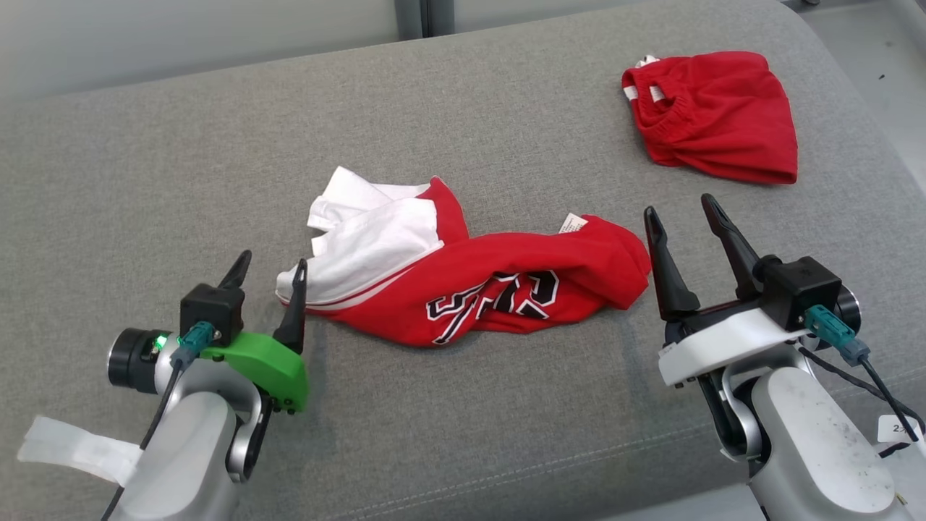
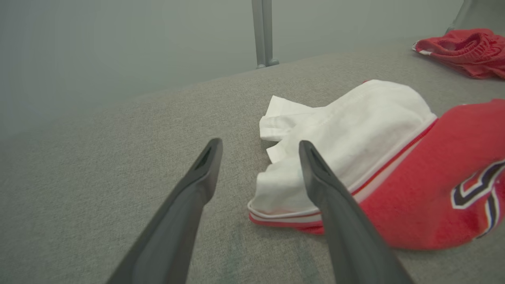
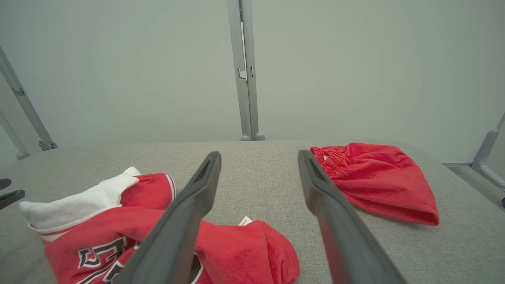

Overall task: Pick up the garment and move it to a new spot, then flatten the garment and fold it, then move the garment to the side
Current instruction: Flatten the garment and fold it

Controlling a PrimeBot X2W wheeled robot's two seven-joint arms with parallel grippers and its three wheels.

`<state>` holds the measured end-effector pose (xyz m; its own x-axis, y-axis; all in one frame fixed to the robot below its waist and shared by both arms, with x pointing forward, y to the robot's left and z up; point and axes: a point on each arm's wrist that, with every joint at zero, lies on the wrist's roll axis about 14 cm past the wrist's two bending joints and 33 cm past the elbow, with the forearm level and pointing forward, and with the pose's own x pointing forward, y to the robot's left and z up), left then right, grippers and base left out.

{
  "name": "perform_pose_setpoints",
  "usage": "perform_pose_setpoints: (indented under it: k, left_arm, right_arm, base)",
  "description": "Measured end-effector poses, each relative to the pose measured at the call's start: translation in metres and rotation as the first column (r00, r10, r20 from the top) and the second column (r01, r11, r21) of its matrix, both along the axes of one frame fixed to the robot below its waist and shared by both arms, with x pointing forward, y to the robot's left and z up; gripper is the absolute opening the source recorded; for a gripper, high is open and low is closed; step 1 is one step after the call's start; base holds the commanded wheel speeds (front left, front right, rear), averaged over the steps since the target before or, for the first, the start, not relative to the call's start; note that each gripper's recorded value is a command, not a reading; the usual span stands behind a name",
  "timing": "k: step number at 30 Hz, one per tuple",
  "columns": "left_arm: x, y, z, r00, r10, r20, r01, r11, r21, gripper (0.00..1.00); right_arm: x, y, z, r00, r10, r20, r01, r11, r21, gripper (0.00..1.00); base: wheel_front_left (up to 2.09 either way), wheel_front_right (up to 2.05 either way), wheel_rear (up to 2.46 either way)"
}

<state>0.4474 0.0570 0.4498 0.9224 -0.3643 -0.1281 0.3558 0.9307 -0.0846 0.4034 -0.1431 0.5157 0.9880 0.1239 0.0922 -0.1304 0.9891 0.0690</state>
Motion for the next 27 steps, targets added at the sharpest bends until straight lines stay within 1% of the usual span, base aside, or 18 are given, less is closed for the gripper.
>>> perform_pose_setpoints:
  k: [6, 11, 17, 20, 26, 27]
  left_arm:
    - [0.027, -0.005, 0.011, 1.000, -0.008, 0.027, 0.008, 1.000, 0.004, 1.00]
    - [0.036, -0.014, -0.012, 0.997, -0.030, -0.074, 0.032, 0.999, 0.022, 1.00]
    - [0.031, -0.029, -0.053, 0.974, -0.083, -0.210, 0.095, 0.994, 0.047, 1.00]
    - [0.030, -0.041, -0.061, 0.965, -0.119, -0.233, 0.132, 0.990, 0.040, 1.00]
    - [0.034, -0.044, -0.067, 0.960, -0.127, -0.248, 0.141, 0.989, 0.041, 1.00]
    - [0.035, -0.043, -0.067, 0.961, -0.125, -0.247, 0.140, 0.989, 0.042, 0.84]
  right_arm:
    - [0.004, 0.002, -0.001, 1.000, 0.011, -0.002, -0.011, 1.000, -0.003, 1.00]
    - [0.006, -0.006, -0.007, 1.000, -0.007, -0.021, 0.007, 1.000, -0.010, 1.00]
    - [0.010, -0.020, -0.014, 0.998, -0.044, -0.039, 0.044, 0.999, -0.020, 1.00]
    - [0.012, -0.029, -0.020, 0.996, -0.071, -0.054, 0.069, 0.997, -0.030, 1.00]
    - [0.015, -0.030, -0.024, 0.995, -0.074, -0.066, 0.072, 0.997, -0.030, 1.00]
    - [0.016, -0.029, -0.024, 0.995, -0.072, -0.063, 0.070, 0.997, -0.030, 1.00]
  base:
    - [0.00, 0.00, 0.00]
    - [0.00, 0.00, 0.00]
    - [0.00, 0.00, 0.00]
    - [0.00, 0.00, 0.00]
    - [0.00, 0.00, 0.00]
    - [0.00, 0.00, 0.00]
